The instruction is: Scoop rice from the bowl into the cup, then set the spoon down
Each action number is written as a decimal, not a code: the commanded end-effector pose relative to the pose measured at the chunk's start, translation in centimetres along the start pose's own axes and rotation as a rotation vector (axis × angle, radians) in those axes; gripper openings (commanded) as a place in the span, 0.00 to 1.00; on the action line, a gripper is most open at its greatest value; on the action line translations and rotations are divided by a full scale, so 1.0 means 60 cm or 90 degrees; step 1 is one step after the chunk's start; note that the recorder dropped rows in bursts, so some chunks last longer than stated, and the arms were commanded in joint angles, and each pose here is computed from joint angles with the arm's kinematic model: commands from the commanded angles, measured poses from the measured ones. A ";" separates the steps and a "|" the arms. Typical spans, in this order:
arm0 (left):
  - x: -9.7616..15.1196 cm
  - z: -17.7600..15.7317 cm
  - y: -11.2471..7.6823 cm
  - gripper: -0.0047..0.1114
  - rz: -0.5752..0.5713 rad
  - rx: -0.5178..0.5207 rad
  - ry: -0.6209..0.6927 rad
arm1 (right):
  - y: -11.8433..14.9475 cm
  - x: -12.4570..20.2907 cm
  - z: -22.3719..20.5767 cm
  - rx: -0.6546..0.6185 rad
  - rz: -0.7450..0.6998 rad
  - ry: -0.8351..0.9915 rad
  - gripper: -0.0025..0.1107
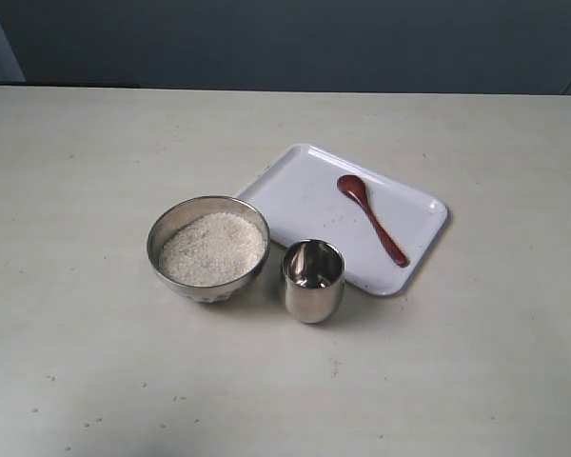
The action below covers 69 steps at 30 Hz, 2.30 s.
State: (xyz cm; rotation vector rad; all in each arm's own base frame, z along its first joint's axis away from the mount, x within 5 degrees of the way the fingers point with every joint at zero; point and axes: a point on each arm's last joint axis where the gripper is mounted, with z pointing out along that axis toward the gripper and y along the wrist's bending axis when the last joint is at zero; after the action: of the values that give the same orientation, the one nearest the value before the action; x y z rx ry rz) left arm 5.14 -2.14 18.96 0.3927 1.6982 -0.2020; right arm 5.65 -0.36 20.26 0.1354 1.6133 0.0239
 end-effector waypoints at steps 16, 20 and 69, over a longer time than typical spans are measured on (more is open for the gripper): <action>-0.003 -0.001 0.000 0.04 -0.001 0.001 -0.012 | -0.001 0.000 0.000 0.003 0.001 -0.011 0.01; -0.003 -0.001 0.000 0.04 -0.001 0.001 -0.012 | -0.001 0.001 0.000 0.003 0.002 -0.007 0.01; -0.003 -0.001 0.000 0.04 -0.001 0.001 -0.012 | -0.001 0.001 0.000 0.003 0.003 -0.007 0.01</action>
State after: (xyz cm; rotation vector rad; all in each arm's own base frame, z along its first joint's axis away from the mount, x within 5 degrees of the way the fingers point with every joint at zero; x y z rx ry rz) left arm 5.14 -2.14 18.96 0.3927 1.6982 -0.2020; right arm 5.64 -0.36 20.25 0.1398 1.6076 0.0291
